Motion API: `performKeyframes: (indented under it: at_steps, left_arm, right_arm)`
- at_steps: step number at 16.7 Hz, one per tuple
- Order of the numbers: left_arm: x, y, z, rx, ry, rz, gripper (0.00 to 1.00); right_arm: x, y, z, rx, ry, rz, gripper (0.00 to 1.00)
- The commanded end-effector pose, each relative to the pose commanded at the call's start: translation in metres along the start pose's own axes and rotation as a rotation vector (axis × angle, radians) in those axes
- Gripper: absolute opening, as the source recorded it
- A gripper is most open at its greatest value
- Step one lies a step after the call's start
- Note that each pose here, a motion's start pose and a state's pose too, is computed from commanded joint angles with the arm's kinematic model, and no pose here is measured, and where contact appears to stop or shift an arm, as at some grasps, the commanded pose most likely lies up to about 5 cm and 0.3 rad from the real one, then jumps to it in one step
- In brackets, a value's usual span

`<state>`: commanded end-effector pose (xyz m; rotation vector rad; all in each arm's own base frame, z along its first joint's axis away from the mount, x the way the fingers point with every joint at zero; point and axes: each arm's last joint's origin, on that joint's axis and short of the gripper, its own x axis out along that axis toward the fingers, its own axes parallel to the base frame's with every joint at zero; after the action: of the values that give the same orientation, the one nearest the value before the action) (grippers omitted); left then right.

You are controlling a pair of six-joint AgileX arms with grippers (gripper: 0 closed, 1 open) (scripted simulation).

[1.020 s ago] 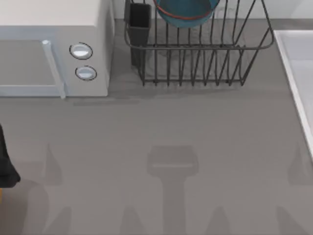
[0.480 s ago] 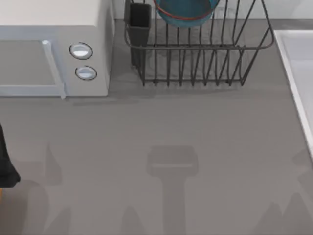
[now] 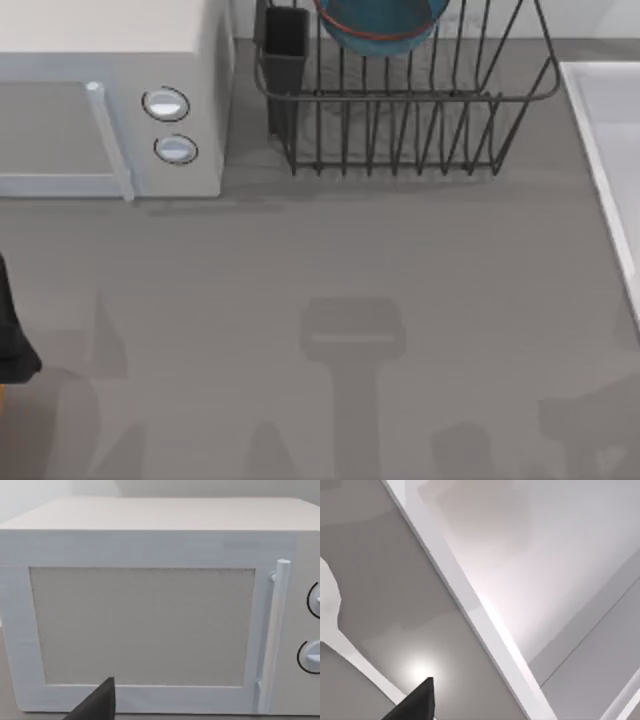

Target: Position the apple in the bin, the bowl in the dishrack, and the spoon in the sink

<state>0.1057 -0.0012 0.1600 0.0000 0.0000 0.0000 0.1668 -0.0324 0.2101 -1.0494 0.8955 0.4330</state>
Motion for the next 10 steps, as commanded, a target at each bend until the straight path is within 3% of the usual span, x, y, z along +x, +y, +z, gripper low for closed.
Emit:
performKeyframes:
  at_steps: [2,7,10]
  left_arm:
    - [0.000,0.000,0.000,0.000,0.000,0.000,1.00]
    - [0.000,0.000,0.000,0.000,0.000,0.000,1.00]
    - [0.000,0.000,0.000,0.000,0.000,0.000,1.00]
  right_arm:
    - [0.008,-0.010,-0.001,-0.145,0.037,0.118,1.00]
    - [0.042,-0.026,-0.015,-0.449,0.066,0.530,1.00]
    - [0.052,-0.038,-0.021,-0.548,0.042,0.651,1.00]
